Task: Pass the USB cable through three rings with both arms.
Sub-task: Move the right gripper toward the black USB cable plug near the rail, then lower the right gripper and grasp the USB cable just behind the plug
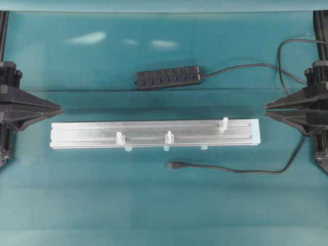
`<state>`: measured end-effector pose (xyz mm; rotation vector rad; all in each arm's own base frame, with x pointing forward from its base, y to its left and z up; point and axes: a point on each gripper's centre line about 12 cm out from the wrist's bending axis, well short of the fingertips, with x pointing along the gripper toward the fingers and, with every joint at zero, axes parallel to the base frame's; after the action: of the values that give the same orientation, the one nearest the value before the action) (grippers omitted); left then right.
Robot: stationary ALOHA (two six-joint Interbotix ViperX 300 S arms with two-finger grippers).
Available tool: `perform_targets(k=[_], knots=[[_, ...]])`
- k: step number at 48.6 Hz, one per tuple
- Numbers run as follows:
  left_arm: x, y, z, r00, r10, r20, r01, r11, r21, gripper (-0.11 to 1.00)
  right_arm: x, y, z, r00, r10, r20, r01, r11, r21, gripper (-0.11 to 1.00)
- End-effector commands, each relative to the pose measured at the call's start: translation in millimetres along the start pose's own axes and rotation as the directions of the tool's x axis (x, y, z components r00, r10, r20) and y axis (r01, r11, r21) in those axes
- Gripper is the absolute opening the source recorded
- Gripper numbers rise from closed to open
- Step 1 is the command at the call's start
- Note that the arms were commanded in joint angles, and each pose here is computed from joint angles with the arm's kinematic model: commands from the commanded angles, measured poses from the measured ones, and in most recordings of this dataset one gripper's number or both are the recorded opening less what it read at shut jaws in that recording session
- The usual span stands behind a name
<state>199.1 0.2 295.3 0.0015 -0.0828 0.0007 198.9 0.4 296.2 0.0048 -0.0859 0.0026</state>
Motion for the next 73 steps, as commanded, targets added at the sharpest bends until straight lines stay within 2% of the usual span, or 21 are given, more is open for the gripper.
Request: perform_targets(k=[1, 4, 11, 19, 30, 34, 41, 47, 51, 54, 60, 63, 67, 70, 73], knots=[[10, 1, 11, 1.0, 0.003, -0.002, -0.003, 1.0, -0.006, 0.02, 3, -2, 2, 1.0, -0.012, 0.005, 0.012, 1.0, 0.003, 0.0], [15, 1, 13, 1.0, 0.003, -0.021, -0.003, 1.0, -0.014, 0.02, 6, -3, 2, 1.0, -0.014, -0.012, 0.014, 1.0, 0.02, 0.01], [26, -2, 17, 0.997, -0.009, -0.072, 0.008, 1.0, -0.016, 0.02, 16, -3, 3, 0.997, -0.015, -0.08, 0.02, 0.997, 0.07, -0.09], [32, -5, 21, 0.992, -0.02, -0.128, 0.018, 1.0, -0.017, 0.02, 29, -3, 0, 0.982, -0.014, -0.189, 0.034, 0.994, 0.104, -0.1], [33, -4, 17, 0.98, -0.02, -0.197, 0.017, 1.0, -0.017, 0.02, 54, 3, -12, 0.927, 0.01, -0.374, 0.033, 0.994, 0.107, -0.1], [33, -4, 16, 0.977, -0.019, -0.21, 0.016, 1.0, -0.017, 0.02, 65, 6, -19, 0.9, 0.021, -0.436, 0.027, 0.994, 0.105, -0.1], [33, -4, 15, 0.977, -0.019, -0.215, 0.016, 1.0, -0.017, 0.02, 87, 13, -36, 0.837, 0.038, -0.545, 0.026, 0.994, 0.109, -0.1], [33, -4, 16, 0.977, -0.019, -0.213, 0.016, 1.0, -0.017, 0.02, 103, 16, -49, 0.777, 0.043, -0.629, 0.054, 0.989, 0.135, -0.1], [32, -4, 16, 0.977, -0.019, -0.215, 0.016, 1.0, -0.017, 0.02, 111, 16, -58, 0.712, 0.04, -0.701, 0.085, 0.986, 0.143, -0.09], [32, -4, 16, 0.977, -0.019, -0.215, 0.016, 1.0, -0.017, 0.02, 115, 17, -66, 0.654, 0.039, -0.755, 0.103, 0.985, 0.14, -0.08], [32, -4, 16, 0.976, -0.019, -0.216, 0.016, 1.0, -0.017, 0.02, 129, 18, -76, 0.572, 0.034, -0.819, 0.111, 0.987, 0.119, -0.02], [32, -4, 17, 0.977, -0.019, -0.213, 0.016, 1.0, -0.017, 0.02, 136, 19, -79, 0.552, 0.034, -0.833, 0.111, 0.987, 0.114, 0.04], [32, -4, 17, 0.977, -0.019, -0.212, 0.016, 1.0, -0.017, 0.02, 143, 20, -88, 0.518, 0.032, -0.855, 0.113, 0.988, 0.106, 0.19], [33, -4, 18, 0.977, -0.019, -0.21, 0.016, 1.0, -0.017, 0.02, 147, 21, -96, 0.493, 0.032, -0.869, 0.114, 0.988, 0.101, 0.34], [33, -4, 18, 0.977, -0.019, -0.21, 0.016, 1.0, -0.017, 0.02, 151, 23, -103, 0.473, 0.034, -0.881, 0.109, 0.989, 0.097, 0.54]])
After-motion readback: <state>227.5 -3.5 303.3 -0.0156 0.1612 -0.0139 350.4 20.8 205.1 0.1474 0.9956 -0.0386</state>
